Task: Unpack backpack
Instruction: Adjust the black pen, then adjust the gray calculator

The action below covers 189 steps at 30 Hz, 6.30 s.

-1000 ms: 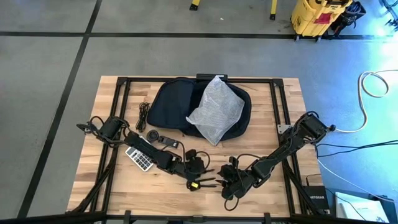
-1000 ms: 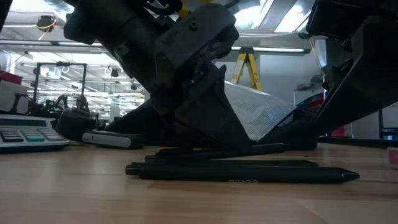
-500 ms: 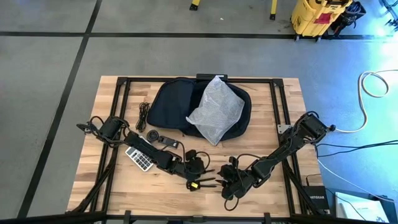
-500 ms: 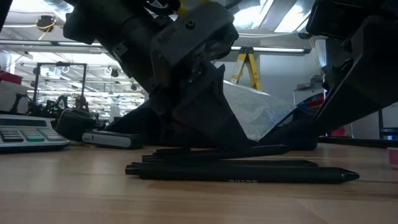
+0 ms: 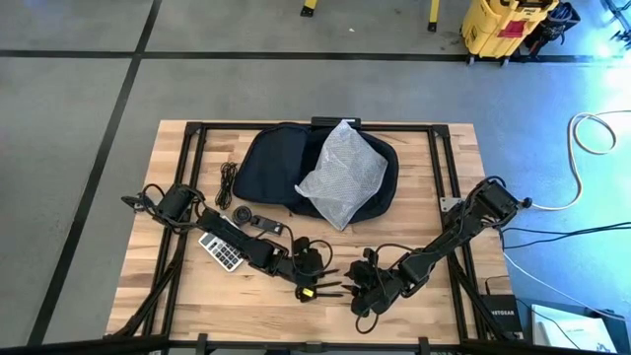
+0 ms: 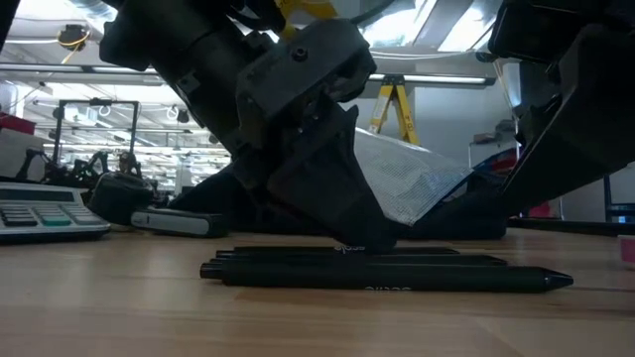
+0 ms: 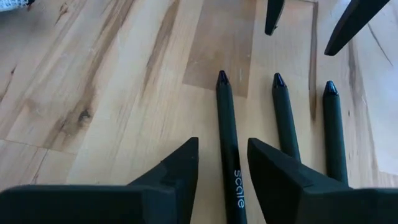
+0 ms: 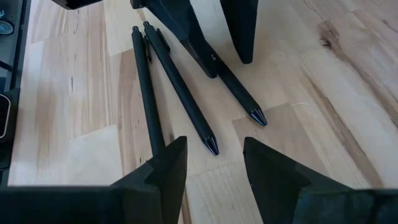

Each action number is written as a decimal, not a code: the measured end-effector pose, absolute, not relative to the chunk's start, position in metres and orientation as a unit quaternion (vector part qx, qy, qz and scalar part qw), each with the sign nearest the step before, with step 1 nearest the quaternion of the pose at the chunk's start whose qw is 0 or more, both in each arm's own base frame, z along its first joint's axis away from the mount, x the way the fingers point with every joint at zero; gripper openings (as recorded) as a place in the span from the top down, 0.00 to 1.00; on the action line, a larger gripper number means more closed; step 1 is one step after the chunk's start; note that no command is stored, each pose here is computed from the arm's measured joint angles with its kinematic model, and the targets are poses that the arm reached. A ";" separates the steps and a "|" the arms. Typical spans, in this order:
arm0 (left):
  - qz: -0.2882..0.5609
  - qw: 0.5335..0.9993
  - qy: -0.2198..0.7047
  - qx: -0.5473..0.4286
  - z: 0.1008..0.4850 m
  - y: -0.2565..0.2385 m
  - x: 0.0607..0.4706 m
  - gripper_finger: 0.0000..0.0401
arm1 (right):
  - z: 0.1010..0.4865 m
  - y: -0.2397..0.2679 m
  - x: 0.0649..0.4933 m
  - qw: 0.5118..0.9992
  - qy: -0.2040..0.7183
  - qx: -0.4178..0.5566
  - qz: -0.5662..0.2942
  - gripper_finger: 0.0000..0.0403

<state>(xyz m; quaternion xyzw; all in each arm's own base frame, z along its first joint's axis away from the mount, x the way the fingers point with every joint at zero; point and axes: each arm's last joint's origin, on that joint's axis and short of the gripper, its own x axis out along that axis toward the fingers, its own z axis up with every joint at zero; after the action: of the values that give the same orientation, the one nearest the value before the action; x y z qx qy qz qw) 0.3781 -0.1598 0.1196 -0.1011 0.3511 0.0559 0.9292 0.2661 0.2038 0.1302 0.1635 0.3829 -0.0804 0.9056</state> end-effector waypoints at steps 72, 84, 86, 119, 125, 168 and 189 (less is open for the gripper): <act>0.045 0.940 0.330 -0.073 0.119 -0.166 0.373 0.69 | 0.130 0.204 0.266 0.905 0.385 0.165 -0.078 0.65; 0.039 0.939 0.332 -0.074 0.118 -0.166 0.373 0.69 | 0.130 0.204 0.266 0.905 0.385 0.165 -0.078 0.65; 0.037 0.939 0.333 -0.075 0.118 -0.166 0.373 0.69 | 0.130 0.204 0.266 0.905 0.385 0.165 -0.078 0.65; 0.020 0.937 0.339 -0.082 0.118 -0.169 0.372 0.69 | 0.130 0.204 0.266 0.905 0.382 0.168 -0.082 0.65; 0.014 0.936 0.341 -0.084 0.118 -0.169 0.372 0.69 | 0.130 0.204 0.266 0.905 0.382 0.168 -0.082 0.65; 0.136 0.959 0.245 -0.048 0.164 -0.165 0.317 0.69 | 0.166 0.205 0.263 0.942 0.280 0.137 -0.127 0.65; 0.207 0.906 0.342 -0.139 0.146 -0.139 0.175 0.69 | 0.174 0.185 0.287 0.951 0.250 0.135 -0.124 0.65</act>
<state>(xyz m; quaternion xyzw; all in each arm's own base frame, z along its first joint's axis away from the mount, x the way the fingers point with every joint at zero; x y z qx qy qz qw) 0.1755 -0.1391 0.1464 -0.1388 0.3415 0.2071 0.9062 0.2872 0.1849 0.1739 0.1351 0.2496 -0.1239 0.9508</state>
